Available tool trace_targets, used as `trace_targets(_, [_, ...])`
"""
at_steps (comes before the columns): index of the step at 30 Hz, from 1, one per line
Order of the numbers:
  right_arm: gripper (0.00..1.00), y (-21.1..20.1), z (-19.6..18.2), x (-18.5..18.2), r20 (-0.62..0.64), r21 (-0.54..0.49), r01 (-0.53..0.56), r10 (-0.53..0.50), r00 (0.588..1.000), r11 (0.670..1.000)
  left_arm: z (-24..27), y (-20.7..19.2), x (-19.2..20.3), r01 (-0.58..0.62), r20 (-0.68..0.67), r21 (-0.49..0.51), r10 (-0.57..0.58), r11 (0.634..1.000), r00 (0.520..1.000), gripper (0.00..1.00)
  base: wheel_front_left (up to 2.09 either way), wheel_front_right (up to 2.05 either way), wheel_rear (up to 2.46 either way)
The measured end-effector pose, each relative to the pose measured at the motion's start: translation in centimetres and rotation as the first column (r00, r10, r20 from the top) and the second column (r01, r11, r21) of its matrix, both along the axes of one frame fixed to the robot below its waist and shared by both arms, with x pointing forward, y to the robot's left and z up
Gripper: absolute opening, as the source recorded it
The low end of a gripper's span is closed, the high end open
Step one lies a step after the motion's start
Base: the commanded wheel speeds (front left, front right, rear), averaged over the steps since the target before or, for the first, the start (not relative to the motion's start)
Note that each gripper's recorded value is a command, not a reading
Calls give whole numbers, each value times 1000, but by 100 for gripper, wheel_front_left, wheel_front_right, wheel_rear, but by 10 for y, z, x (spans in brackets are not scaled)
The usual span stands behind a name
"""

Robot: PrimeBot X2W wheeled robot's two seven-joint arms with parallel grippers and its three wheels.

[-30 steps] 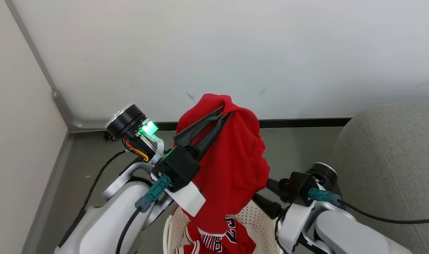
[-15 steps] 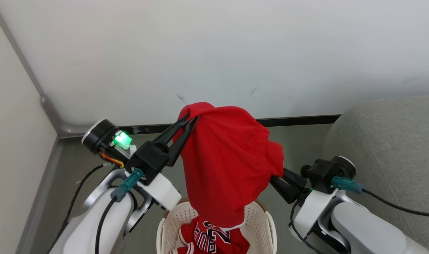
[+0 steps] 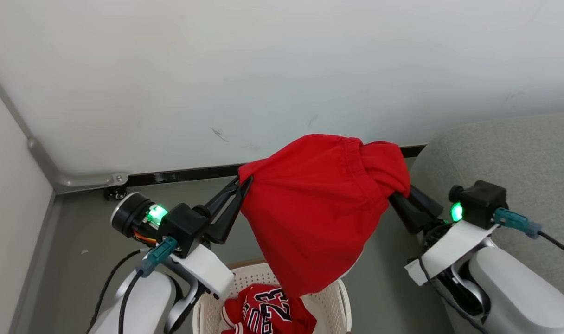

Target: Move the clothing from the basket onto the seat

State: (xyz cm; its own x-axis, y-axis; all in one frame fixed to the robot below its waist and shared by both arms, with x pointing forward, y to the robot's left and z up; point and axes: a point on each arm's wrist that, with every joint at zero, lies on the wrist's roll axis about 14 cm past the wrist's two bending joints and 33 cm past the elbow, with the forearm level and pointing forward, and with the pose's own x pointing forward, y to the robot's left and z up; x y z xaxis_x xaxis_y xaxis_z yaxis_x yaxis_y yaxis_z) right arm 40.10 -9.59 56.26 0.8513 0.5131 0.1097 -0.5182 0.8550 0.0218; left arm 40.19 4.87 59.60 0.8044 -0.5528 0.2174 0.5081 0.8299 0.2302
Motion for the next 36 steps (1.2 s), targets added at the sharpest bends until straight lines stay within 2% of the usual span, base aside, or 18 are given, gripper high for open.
trace_targets(1, [0,-5,0,0,0,7,15,-15,1000,1000,-1,-2,0,5,-7,-9,-6,1000,1000,24,0,0,0])
trace_targets(2, [0,-9,1,0,0,14,29,-29,1000,999,-2,-5,-1,11,-15,-21,-12,1000,1000,46,0,0,0])
trace_targets(3, [0,-14,2,1,0,21,43,-43,999,999,-3,-7,-2,18,-26,-37,-19,999,999,78,0,0,0])
trace_targets(4, [0,-18,3,1,4,29,56,-56,998,998,-5,-10,-3,26,-38,-51,-28,998,999,100,0,0,0])
trace_targets(15, [0,-61,12,1,27,50,164,-165,986,985,-8,-26,-5,85,-63,-95,-91,992,994,100,0,0,0])
trace_targets(22, [0,-85,8,-5,24,49,226,-228,973,973,-21,-50,-21,184,-80,-55,-188,981,979,100,0,0,0])
trace_targets(30, [0,-107,2,-13,14,45,286,-286,958,957,-34,-71,-37,257,-111,-53,-261,965,959,100,0,0,0])
trace_targets(36, [0,-124,-1,-23,11,43,330,-330,944,943,-38,-93,-54,337,-126,-63,-342,940,931,100,0,0,0])
